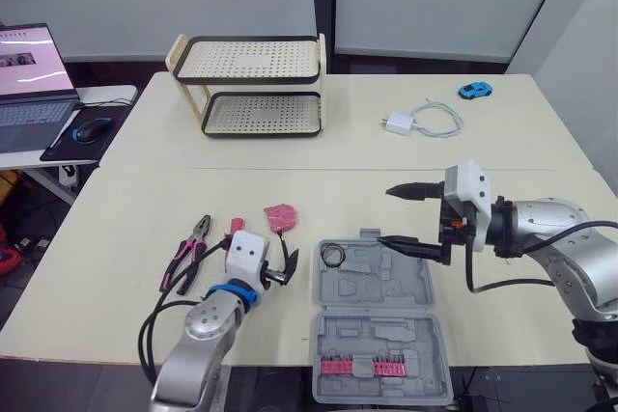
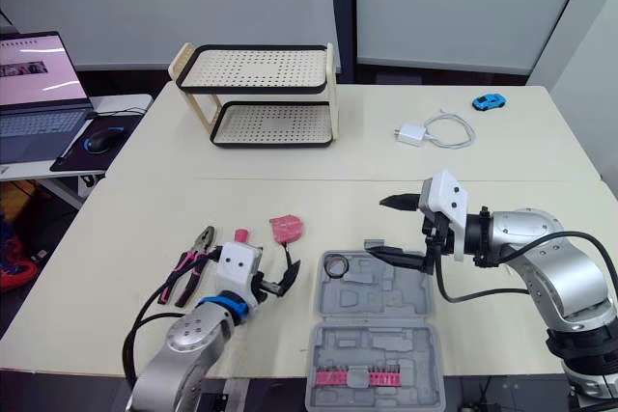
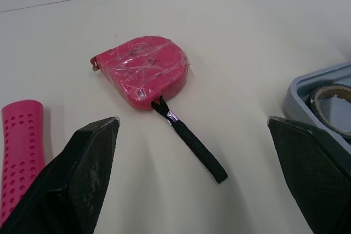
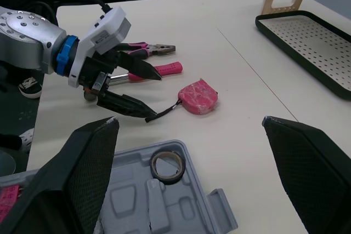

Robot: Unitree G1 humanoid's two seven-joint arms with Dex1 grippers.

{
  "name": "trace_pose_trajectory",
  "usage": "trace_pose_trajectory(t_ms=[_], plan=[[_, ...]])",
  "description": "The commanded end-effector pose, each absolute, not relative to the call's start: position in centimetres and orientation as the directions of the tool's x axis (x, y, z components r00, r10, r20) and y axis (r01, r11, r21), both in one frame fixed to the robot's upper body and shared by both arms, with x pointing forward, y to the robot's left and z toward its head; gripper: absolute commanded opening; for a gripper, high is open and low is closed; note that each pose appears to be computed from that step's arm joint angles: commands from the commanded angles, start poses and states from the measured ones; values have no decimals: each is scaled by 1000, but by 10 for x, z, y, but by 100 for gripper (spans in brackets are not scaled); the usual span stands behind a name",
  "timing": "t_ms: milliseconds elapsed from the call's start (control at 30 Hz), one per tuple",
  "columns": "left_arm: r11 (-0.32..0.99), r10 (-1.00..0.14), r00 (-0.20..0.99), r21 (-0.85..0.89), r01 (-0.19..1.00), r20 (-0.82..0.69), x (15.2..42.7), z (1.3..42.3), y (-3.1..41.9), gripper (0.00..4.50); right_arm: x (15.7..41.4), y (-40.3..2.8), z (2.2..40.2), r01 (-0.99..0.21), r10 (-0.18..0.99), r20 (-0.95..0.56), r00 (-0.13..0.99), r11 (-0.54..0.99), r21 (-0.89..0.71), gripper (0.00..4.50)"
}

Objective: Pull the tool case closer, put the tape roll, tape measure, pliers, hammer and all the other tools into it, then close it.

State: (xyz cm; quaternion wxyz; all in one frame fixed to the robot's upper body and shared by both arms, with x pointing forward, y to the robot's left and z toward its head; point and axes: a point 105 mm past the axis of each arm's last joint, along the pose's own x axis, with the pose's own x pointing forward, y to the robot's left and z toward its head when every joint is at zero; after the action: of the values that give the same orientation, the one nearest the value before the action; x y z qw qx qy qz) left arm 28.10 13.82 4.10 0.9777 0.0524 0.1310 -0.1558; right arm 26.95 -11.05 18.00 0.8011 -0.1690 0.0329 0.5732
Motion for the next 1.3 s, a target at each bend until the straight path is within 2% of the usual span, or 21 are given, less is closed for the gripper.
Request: trace_pose_trajectory(t_ms=[33, 167, 333, 533, 667, 1033, 1233, 1300], plan=[[964, -234, 941, 66, 256, -244, 291, 41, 139, 450, 265, -112, 192, -916, 906, -230, 356, 288, -280, 448], [975, -191, 945, 60, 214, -267, 296, 31, 137, 450, 265, -113, 194, -913, 902, -233, 364, 295, -282, 448], [971, -214, 938, 46, 235, -273, 302, 22, 121, 450, 266, -114, 197, -908, 897, -233, 376, 306, -287, 448], [979, -171, 940, 52, 195, -296, 314, 15, 118, 450, 266, -112, 197, -907, 896, -233, 377, 308, -286, 448], [979, -164, 937, 68, 194, -309, 314, 13, 114, 363, 266, -113, 198, -906, 894, -236, 381, 309, -289, 450], [982, -132, 932, 86, 170, -338, 309, 11, 118, 3, 265, -113, 197, -906, 894, -236, 381, 310, -287, 450], [984, -117, 933, 88, 156, -342, 308, 13, 124, 3, 265, -111, 196, -908, 895, -235, 380, 311, -282, 450], [973, -162, 922, 100, 209, -352, 305, 13, 120, 3, 265, -111, 196, -909, 895, -236, 377, 309, -280, 450]])
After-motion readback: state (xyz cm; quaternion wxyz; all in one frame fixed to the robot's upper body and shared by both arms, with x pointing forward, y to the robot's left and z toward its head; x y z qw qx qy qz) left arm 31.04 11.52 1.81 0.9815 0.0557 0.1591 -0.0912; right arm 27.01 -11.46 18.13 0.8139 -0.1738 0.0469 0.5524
